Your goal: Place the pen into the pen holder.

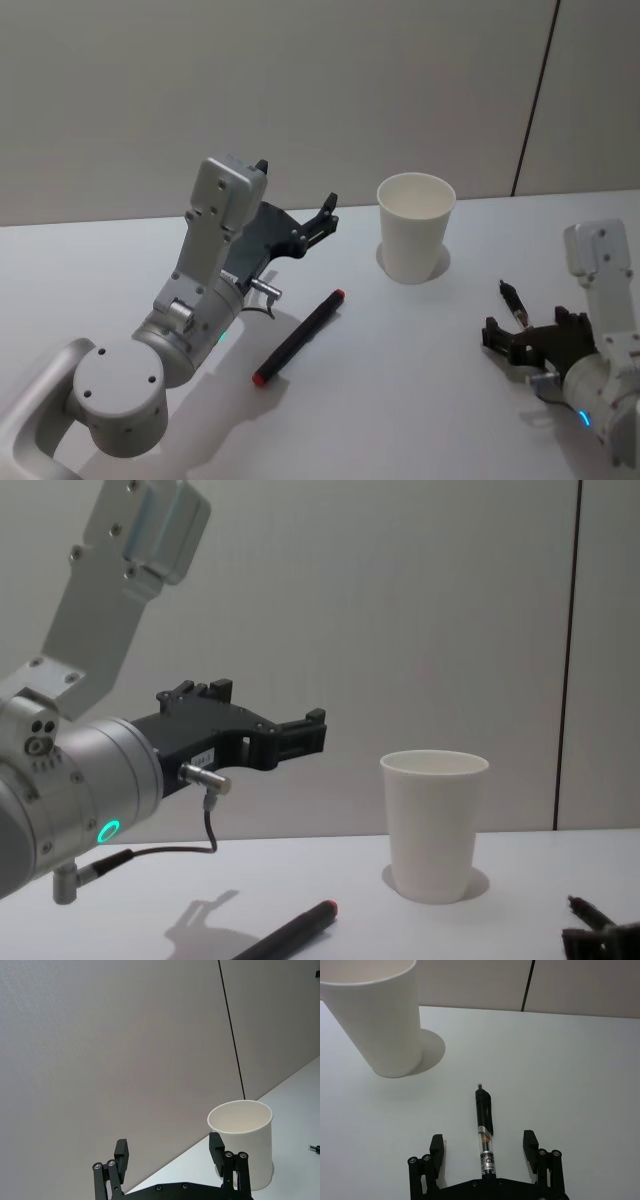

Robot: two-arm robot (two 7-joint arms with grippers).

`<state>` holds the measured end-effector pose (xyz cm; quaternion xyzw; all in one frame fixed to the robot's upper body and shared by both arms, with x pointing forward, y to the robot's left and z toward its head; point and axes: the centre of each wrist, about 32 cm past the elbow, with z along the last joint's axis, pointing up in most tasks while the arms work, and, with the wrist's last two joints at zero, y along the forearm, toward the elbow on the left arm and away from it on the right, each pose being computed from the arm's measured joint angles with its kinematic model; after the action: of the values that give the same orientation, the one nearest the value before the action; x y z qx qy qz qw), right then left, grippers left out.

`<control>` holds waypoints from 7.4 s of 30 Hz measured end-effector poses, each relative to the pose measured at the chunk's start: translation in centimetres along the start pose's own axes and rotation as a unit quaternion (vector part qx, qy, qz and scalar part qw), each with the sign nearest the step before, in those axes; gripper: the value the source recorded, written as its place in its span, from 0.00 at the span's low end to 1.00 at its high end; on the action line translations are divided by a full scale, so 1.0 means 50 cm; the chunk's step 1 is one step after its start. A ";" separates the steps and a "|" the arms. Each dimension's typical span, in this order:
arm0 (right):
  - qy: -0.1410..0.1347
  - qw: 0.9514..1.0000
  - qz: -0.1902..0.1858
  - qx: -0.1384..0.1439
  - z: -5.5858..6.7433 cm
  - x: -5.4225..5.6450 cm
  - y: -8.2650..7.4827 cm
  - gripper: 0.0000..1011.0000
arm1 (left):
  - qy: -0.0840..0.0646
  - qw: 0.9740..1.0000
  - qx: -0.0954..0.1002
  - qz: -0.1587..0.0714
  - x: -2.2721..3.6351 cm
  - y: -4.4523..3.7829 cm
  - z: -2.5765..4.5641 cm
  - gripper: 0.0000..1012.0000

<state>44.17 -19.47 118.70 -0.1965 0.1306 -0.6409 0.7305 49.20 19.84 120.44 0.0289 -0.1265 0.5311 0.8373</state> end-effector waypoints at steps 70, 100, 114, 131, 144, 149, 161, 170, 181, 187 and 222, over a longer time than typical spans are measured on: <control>0.002 1.000 -0.009 -0.004 -0.007 -0.005 0.009 0.39 | 0.000 1.000 0.000 0.000 0.000 0.000 0.000 0.99; 0.004 1.000 -0.012 -0.006 -0.008 -0.004 0.008 0.19 | 0.000 1.000 0.000 0.000 0.000 0.000 0.000 0.99; 0.004 1.000 -0.013 -0.006 -0.008 -0.004 0.008 0.13 | 0.000 1.000 0.000 0.000 0.000 0.000 0.000 0.99; -0.009 1.000 -0.005 0.013 -0.011 -0.001 0.009 0.13 | 0.000 1.000 0.000 0.000 0.000 0.000 0.000 0.99; -0.043 0.995 0.015 0.092 -0.002 0.006 0.009 0.13 | 0.000 1.000 0.000 0.000 0.000 0.000 0.000 0.99; -0.059 0.989 0.024 0.131 0.005 0.010 0.009 0.13 | 0.000 1.000 0.000 0.000 0.000 0.000 0.000 0.99; -0.098 0.968 0.048 0.225 0.026 0.023 0.012 0.13 | 0.000 1.000 0.000 0.000 0.000 0.000 0.000 0.99; -0.125 0.946 0.068 0.290 0.047 0.034 0.025 0.13 | 0.000 1.000 0.000 0.000 0.000 0.000 0.000 0.99; -0.169 0.907 0.096 0.373 0.087 0.049 0.062 0.13 | 0.000 1.000 0.000 0.000 0.000 0.000 0.000 0.99; -0.201 0.885 0.107 0.406 0.110 0.058 0.093 0.13 | 0.000 1.000 0.000 0.000 0.000 0.000 0.000 0.99; -0.270 0.835 0.162 0.451 0.142 0.052 0.247 0.13 | 0.000 1.000 0.000 0.000 0.000 0.000 0.000 0.99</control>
<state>58.63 -19.93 119.56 0.0134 -0.3449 -0.4226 0.8380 49.20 19.84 120.44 0.0289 -0.1265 0.5310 0.8374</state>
